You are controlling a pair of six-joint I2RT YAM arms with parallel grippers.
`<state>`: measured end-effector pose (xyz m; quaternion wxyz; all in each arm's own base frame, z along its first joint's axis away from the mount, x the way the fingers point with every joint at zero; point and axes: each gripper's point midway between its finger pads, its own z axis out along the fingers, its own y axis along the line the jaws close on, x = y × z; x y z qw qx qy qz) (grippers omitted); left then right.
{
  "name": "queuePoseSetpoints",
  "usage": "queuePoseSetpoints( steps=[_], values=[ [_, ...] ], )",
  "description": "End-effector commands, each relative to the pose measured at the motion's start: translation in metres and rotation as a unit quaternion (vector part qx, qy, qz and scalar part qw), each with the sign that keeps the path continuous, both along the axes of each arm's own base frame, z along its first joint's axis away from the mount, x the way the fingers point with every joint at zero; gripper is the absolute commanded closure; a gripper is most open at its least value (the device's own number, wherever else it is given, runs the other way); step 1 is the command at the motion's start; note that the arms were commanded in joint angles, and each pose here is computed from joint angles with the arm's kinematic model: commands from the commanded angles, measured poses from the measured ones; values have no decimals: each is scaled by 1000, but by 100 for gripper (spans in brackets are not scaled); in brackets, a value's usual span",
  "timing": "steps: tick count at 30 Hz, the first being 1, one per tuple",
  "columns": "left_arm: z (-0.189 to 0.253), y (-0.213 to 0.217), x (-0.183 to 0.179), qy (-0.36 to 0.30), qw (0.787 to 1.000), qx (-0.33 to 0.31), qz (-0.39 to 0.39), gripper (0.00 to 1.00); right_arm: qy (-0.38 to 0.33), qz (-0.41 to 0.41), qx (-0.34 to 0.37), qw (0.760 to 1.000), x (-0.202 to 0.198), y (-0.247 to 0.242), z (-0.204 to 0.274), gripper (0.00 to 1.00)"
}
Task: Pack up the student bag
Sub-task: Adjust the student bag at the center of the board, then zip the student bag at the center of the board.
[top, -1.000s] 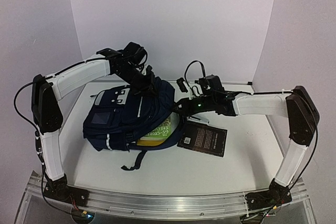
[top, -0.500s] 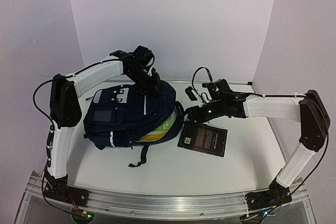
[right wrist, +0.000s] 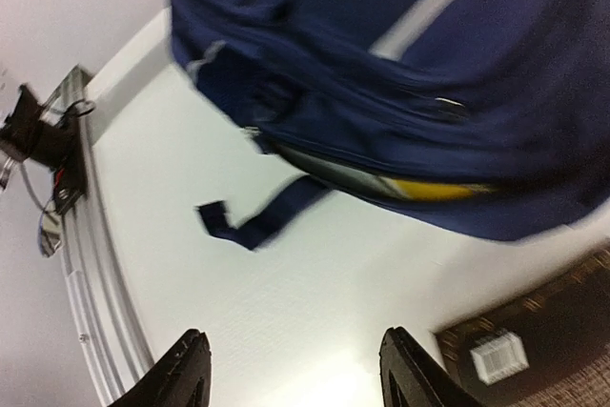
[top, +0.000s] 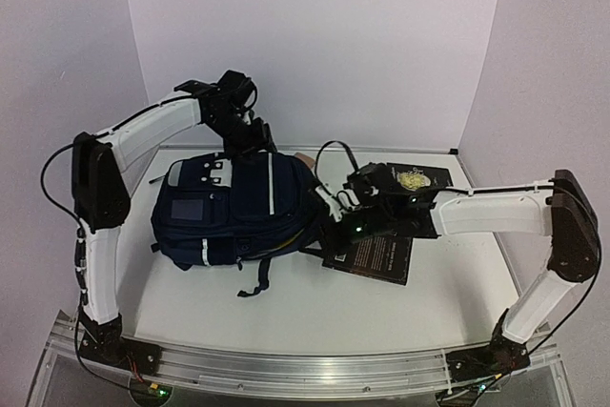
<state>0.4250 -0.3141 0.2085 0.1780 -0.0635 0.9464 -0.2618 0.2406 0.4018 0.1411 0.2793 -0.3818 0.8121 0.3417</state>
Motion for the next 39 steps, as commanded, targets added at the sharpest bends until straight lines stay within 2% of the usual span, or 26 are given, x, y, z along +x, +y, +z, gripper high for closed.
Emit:
queuePoseSetpoints(
  steps=[1,4,8,16,22,30,39],
  values=[
    [33,54,-52,-5,996,4,85,32,-30,-1,39,999,-7,54,6,41],
    [24,80,-78,14,992,14,125,30,-39,14,41,998,-25,82,-9,43],
    [25,97,-96,15,990,-4,143,28,-62,28,49,996,-44,119,-19,46],
    [37,123,-113,9,988,26,152,27,-81,-24,25,996,-33,171,-65,53],
    [56,137,-119,-18,984,19,176,27,-101,-95,-7,990,-18,167,-90,54],
    [60,144,-126,-22,984,27,174,27,-136,-115,-59,982,-11,144,-114,54],
    [60,142,-127,-19,986,26,163,27,-185,-144,-78,969,10,149,-120,57]
  ],
)
